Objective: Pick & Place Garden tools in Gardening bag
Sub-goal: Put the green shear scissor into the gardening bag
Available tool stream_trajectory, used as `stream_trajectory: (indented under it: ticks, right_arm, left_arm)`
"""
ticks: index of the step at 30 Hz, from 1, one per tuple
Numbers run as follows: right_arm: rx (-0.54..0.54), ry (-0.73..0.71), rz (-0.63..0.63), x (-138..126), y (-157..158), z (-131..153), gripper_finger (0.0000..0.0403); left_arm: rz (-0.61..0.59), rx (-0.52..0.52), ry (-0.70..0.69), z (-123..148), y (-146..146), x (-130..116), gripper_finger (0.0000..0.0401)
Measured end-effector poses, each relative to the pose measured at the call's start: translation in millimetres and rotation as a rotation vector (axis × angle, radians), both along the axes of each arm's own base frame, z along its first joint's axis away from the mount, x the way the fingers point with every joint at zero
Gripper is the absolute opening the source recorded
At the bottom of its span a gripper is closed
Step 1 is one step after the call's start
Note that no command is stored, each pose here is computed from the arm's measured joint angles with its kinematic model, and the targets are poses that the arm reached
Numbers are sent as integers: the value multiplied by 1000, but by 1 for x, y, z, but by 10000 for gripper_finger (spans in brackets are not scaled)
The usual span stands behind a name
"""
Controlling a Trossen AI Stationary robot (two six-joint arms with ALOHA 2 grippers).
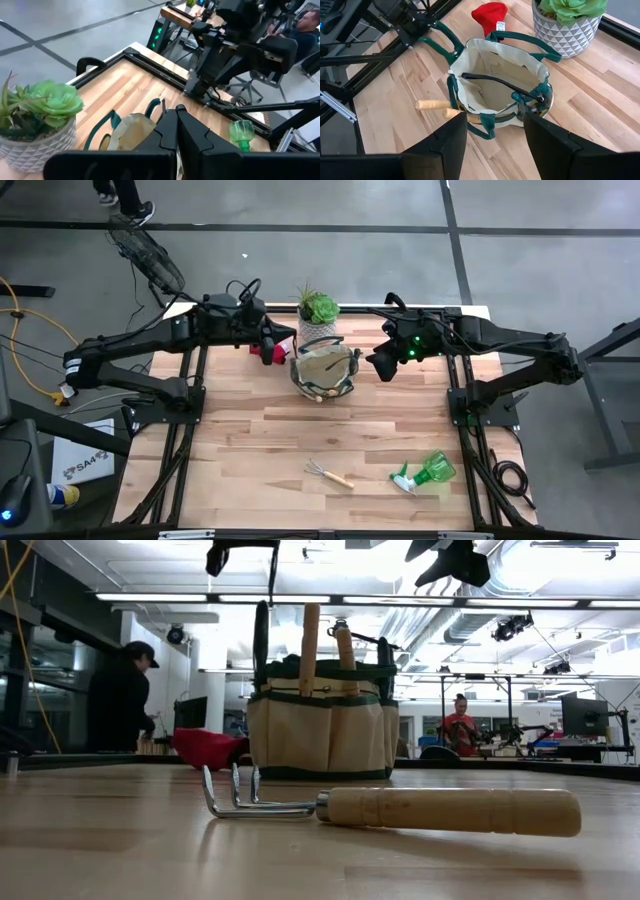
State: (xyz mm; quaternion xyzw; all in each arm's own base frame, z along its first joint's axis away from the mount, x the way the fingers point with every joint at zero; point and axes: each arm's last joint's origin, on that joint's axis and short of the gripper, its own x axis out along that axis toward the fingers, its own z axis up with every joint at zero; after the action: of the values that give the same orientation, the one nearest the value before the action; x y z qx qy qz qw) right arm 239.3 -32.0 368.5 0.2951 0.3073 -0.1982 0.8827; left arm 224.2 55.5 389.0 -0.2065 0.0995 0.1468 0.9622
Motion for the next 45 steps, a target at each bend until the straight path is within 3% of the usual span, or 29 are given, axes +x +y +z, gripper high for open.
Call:
stream_trajectory:
  ticks: [7, 16, 23, 31, 38, 45]
  right_arm:
    - [-4, 1, 0, 0, 0, 0, 188]
    - [-4, 2, -1, 0, 0, 0, 188]
    - [-4, 3, 0, 0, 0, 0, 188]
    - [-4, 3, -1, 0, 0, 0, 188]
    - [-13, 4, -11, 0, -1, 0, 188]
    - [-14, 5, -12, 0, -1, 0, 188]
  left_arm:
    - [-4, 10, 54, -5, 0, -1, 0]
    - [84, 11, 163, -13, 1, -9, 0]
    - [102, 15, 170, -9, -2, -21, 0]
    - [226, 15, 198, -7, -2, -38, 0]
    - [240, 17, 120, 0, -2, -37, 0]
    - [297, 13, 158, -4, -1, -38, 0]
